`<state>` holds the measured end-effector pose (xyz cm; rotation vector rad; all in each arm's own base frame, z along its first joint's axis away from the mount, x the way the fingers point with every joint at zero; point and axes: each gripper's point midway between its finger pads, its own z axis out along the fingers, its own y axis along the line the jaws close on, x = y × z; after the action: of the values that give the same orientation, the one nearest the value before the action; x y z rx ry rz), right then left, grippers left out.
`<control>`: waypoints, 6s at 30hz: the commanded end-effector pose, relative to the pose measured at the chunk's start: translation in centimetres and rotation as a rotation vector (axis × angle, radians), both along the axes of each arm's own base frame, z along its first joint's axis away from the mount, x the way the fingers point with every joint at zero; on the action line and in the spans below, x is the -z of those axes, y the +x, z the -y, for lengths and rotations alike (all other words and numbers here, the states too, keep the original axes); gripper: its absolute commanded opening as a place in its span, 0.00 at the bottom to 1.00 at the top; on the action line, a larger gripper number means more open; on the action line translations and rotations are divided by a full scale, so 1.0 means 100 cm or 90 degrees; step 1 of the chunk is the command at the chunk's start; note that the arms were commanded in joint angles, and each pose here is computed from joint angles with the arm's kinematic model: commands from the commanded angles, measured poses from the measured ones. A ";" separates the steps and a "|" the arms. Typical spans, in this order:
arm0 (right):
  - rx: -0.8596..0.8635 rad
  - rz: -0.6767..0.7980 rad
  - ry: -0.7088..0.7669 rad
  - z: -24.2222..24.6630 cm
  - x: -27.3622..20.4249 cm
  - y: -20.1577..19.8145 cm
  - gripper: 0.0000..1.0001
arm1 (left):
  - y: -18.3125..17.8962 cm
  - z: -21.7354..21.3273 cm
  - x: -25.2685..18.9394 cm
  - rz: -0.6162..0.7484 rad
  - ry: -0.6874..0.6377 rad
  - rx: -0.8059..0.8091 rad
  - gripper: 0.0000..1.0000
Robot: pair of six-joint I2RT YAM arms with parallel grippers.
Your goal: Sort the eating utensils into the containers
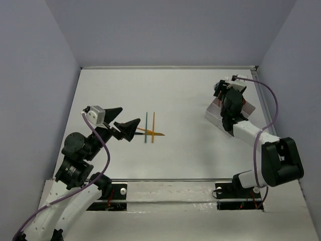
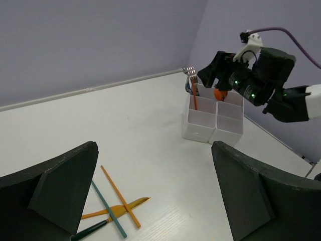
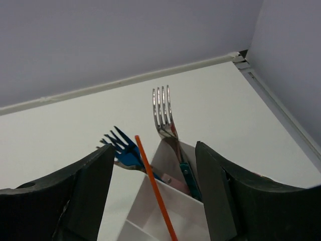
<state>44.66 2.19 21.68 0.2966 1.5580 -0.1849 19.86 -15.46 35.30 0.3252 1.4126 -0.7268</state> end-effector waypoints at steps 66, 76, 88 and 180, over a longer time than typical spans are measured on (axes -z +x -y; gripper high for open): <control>-0.357 -0.676 -0.140 -0.309 0.216 -0.100 0.00 | -0.004 -0.004 -0.016 0.038 -0.022 0.002 0.99; -0.323 -0.273 0.054 -0.281 0.019 -0.049 0.00 | -0.005 -0.003 -0.016 0.039 -0.022 0.008 0.99; 0.037 0.125 0.099 -0.007 -0.100 -0.034 0.00 | -0.002 -0.002 -0.014 0.034 -0.017 0.008 0.99; -0.322 -0.521 0.090 -0.404 0.184 -0.078 0.32 | -0.013 -0.002 -0.023 0.054 -0.035 0.027 0.99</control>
<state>37.21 42.84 3.52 -0.1055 2.3973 0.3025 18.98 -15.27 36.28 0.3394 1.3686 -0.7612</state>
